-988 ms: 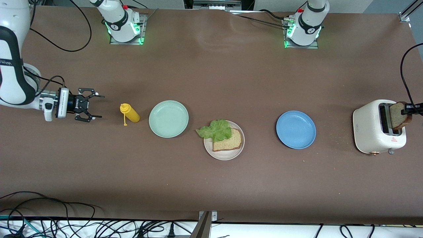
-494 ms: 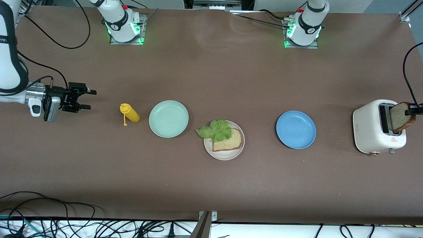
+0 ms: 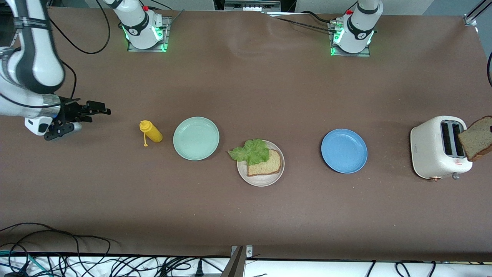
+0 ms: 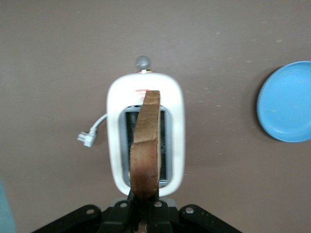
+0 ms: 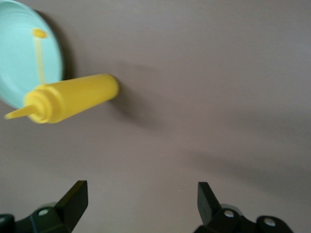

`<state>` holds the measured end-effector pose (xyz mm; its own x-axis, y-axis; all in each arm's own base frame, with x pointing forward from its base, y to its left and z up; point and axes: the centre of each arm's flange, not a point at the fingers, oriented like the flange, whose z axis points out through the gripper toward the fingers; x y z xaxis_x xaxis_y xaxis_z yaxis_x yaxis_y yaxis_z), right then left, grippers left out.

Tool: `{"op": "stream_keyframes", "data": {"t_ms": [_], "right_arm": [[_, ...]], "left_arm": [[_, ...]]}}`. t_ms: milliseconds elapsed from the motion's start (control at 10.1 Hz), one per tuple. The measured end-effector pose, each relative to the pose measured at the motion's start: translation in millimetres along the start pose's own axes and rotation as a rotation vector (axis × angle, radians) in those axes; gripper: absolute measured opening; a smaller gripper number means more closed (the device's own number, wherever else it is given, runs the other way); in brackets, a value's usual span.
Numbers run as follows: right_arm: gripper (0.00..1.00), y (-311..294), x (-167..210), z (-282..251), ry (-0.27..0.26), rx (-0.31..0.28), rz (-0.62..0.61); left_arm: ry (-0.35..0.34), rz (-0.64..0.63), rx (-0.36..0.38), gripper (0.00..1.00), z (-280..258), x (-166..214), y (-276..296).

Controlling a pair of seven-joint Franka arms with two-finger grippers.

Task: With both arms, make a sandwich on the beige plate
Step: 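Lift the toasted bread slice out of the toaster with the left gripper, then carry the bread slice over the beige plate with the left gripper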

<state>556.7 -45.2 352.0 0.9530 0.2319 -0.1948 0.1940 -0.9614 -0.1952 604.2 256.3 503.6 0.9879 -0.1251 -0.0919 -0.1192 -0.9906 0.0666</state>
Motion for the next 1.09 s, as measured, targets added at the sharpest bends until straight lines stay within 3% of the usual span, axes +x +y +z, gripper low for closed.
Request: {"op": "stream_keyframes", "data": {"t_ms": [99, 296, 494, 790, 889, 1086], "right_arm": [[1.0, -19.1, 5.5, -5.1, -0.015, -0.089, 0.042], [1.0, -64.5, 9.0, -42.2, -0.009, -0.17, 0.106], [1.0, -79.7, 1.7, -115.4, 0.032, -0.166, 0.138], [1.0, -43.6, -16.4, -200.0, 0.163, -0.077, 0.241], [1.0, -34.6, -20.6, -213.8, 0.191, -0.081, 0.258], [1.0, -38.9, -24.6, -223.3, 0.178, -0.185, 0.238]], "left_arm": [[0.006, 0.01, -0.05, 0.08, -6.9, 2.5, 12.2], [0.047, 0.008, -0.175, 0.08, -15.6, 9.8, 34.7], [0.108, -0.045, -0.359, 0.08, -19.9, 17.9, 55.5], [0.12, -0.11, -0.643, 0.08, -17.6, 41.3, 104.6], [0.087, -0.108, -0.713, 0.08, -3.3, 57.2, 131.0], [0.0, -0.089, -0.86, 0.08, 47.1, 90.8, 179.2]]}}
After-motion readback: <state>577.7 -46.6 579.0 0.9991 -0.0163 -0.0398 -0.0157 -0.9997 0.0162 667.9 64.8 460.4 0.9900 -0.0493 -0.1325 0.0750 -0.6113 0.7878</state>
